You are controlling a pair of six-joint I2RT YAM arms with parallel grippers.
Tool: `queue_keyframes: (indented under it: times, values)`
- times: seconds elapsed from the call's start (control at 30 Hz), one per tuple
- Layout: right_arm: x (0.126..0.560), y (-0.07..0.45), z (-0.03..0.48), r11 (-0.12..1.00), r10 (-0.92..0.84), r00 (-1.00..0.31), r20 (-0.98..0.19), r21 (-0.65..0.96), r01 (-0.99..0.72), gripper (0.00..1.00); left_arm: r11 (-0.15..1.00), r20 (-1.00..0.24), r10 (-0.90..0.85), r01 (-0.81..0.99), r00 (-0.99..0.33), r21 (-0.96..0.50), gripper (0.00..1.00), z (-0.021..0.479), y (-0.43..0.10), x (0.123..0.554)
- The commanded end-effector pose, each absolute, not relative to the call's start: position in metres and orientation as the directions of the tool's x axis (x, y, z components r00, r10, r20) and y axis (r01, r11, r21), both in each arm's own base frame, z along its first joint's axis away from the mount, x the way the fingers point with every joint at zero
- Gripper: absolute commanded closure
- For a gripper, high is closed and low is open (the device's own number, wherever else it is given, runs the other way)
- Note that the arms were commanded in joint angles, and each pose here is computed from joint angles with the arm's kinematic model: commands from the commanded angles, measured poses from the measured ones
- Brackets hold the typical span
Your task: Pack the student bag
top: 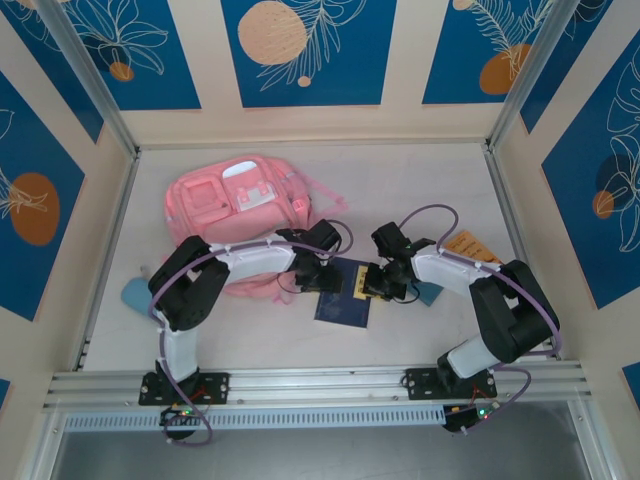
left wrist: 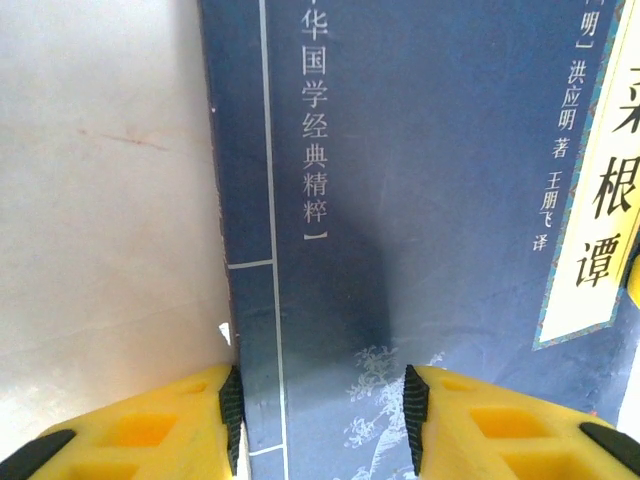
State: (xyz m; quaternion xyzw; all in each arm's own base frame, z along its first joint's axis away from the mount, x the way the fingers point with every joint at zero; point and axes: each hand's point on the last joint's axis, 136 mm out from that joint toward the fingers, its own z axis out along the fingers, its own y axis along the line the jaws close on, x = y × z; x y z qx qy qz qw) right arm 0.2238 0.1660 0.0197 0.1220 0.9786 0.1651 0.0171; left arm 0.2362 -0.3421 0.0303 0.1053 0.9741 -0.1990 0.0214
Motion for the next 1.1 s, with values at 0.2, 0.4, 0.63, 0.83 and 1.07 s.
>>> queue_keyframes:
  times: [0.2,0.4,0.63,0.83,1.07]
  values:
    - [0.226,0.168,0.009,0.901,0.250,-0.968,0.032,0.359,0.244,0.83,0.653,-0.171,0.220,0.275,-0.961,-0.706,0.58,0.108,-0.398,0.213]
    - [0.232,0.170,0.010,0.892,0.271,-0.962,0.020,0.370,0.259,0.83,0.586,-0.207,0.153,0.258,-0.966,-0.768,0.59,0.125,-0.394,0.216]
    - [0.242,0.174,0.017,0.880,0.292,-0.956,0.010,0.388,0.273,0.83,0.573,-0.188,0.109,0.216,-0.976,-0.791,0.59,0.123,-0.406,0.229]
    - [0.243,0.169,0.019,0.888,0.297,-0.955,-0.005,0.369,0.274,0.82,0.659,-0.184,0.102,0.205,-0.978,-0.724,0.64,0.111,-0.389,0.234]
    - [0.254,0.168,0.033,0.878,0.309,-0.949,-0.056,0.401,0.262,0.70,0.760,-0.206,0.094,0.204,-0.974,-0.617,0.76,0.103,-0.360,0.235]
